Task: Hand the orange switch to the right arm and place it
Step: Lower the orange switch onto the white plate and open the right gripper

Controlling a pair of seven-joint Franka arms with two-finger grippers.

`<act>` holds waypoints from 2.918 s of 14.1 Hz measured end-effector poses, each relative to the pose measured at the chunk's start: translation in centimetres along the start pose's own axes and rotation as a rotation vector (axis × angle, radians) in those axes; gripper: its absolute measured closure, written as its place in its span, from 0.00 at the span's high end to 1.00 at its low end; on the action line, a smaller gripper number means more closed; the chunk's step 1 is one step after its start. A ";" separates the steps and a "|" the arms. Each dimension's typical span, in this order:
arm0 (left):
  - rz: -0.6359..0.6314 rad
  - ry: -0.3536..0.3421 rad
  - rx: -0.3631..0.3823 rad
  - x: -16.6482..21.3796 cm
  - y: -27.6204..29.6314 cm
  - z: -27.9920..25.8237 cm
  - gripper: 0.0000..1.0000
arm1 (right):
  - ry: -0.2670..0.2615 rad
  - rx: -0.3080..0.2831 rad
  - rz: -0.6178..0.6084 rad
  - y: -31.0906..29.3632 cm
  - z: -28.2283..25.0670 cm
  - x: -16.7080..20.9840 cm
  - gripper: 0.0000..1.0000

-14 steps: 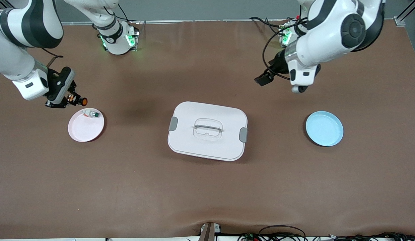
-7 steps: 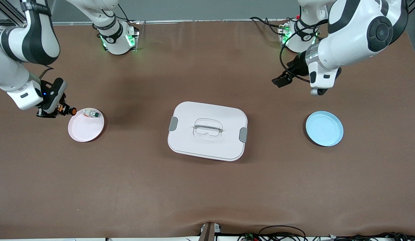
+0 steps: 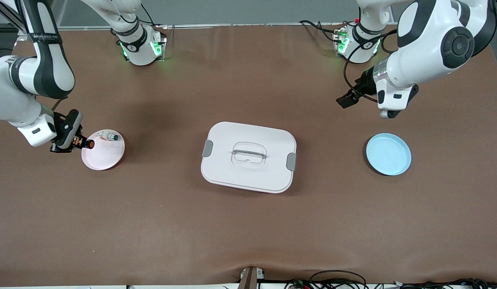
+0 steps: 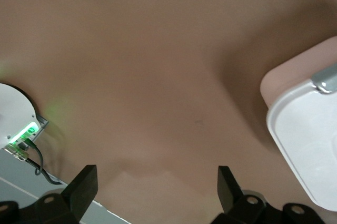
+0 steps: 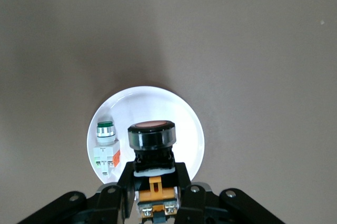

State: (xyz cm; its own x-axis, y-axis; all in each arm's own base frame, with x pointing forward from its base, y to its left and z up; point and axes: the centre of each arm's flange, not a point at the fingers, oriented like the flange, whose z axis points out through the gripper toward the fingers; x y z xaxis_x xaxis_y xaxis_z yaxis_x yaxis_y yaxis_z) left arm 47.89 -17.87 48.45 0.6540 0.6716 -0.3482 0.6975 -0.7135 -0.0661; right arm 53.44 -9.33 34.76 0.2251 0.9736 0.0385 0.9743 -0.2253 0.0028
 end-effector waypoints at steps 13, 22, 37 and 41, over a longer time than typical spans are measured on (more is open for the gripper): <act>0.161 0.032 0.034 5.8 -2.5 1.9 1.00 | 0.012 0.007 -0.003 1.3 8.2 -2.8 0.35; 0.494 0.068 0.077 8.4 -4.3 1.7 1.00 | 0.017 -0.001 0.011 -0.6 13.2 -3.8 0.35; 0.873 0.244 0.117 10.1 -4.2 1.1 1.00 | 0.023 0.016 0.037 -1.0 16.1 -5.3 0.79; 0.887 0.264 0.107 11.0 -4.6 0.7 1.00 | 0.026 0.058 0.053 -0.5 15.6 -5.0 1.00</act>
State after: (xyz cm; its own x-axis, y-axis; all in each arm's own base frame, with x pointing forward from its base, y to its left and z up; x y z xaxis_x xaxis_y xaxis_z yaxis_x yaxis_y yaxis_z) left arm 51.63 -7.35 44.25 0.9895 -0.1135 -0.0893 -0.1111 -0.9933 0.0318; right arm 52.02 -13.49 18.95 0.2769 0.9588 0.0631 0.9601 -0.2735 -0.0578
